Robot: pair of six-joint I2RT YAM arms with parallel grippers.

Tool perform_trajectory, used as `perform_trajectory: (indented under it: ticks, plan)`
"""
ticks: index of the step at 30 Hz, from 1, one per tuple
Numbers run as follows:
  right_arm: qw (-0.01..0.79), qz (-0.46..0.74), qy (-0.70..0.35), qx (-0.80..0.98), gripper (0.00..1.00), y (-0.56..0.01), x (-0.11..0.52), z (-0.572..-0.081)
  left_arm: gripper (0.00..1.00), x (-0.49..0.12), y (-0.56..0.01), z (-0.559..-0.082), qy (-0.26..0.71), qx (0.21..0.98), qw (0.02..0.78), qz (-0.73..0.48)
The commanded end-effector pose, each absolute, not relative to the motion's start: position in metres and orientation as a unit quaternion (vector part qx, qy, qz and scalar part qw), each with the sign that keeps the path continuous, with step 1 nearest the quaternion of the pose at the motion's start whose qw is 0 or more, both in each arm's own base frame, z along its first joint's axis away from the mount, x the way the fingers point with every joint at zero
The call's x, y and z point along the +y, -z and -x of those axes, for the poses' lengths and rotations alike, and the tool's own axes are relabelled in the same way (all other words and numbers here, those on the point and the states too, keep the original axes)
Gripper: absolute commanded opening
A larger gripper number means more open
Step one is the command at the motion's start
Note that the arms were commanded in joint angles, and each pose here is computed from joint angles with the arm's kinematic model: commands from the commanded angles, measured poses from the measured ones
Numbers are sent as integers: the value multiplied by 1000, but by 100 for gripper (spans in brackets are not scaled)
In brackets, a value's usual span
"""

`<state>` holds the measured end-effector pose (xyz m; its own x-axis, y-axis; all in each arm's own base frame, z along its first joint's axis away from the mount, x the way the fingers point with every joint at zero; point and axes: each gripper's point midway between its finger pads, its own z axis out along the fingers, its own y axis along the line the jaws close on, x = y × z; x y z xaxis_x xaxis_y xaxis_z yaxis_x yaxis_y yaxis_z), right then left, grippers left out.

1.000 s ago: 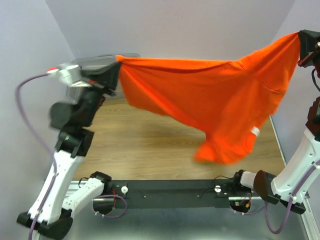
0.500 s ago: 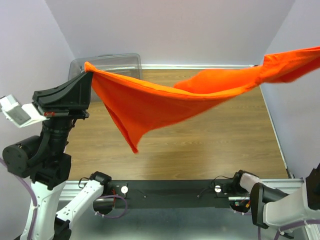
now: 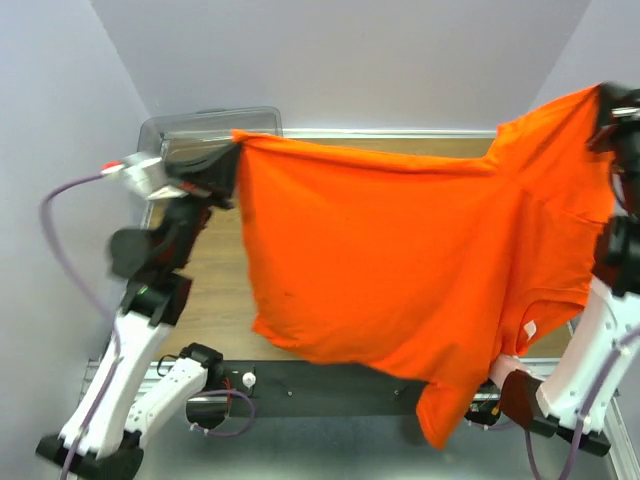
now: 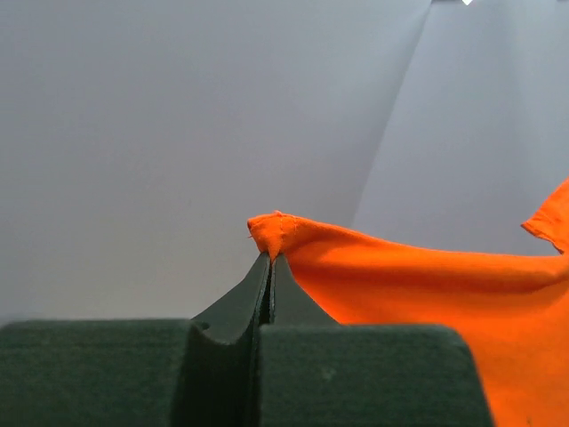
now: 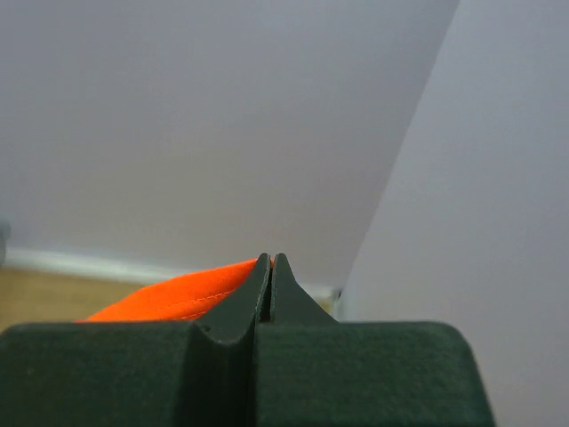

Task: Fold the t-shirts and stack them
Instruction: Flatten the tshirt out

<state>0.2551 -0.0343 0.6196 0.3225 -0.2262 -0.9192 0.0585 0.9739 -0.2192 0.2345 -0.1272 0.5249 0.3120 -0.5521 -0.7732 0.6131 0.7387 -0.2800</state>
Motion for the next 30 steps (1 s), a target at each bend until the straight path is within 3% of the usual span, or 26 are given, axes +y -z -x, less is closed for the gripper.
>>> perform_trajectory:
  ticks: [1, 2, 7, 9, 10, 12, 13, 16, 22, 30]
  plan:
    - [757, 121, 45, 641, 1, -528, -34, -308, 0, -150, -428, -317, 341, 559, 756, 4]
    - [731, 123, 26, 671, 1, -480, -38, -328, 0, -155, -400, -333, 335, 583, 740, 11]
    - [660, 143, -57, 735, 0, -354, -36, -379, 0, -175, -287, -417, 285, 687, 667, 48]
    - [633, 134, -83, 758, 1, -303, -41, -404, 0, -182, -275, -443, 271, 701, 657, 54]
    - [626, 136, -93, 763, 1, -288, -41, -413, 0, -184, -232, -462, 243, 741, 624, 61]
    - [617, 138, -95, 769, 1, -266, -45, -430, 0, -191, -231, -489, 230, 748, 619, 63]
    - [605, 132, -98, 779, 1, -244, -50, -447, 0, -194, -189, -501, 209, 784, 582, 64]
    - [580, 119, -102, 799, 1, -212, -60, -473, 0, -207, -183, -535, 200, 794, 570, 60]
    - [568, 101, -98, 811, 1, -194, -67, -504, 0, -209, -174, -564, 174, 799, 572, 61]
    - [606, 75, -90, 787, 1, -240, -70, -534, 0, -205, -192, -586, 155, 790, 590, 60]
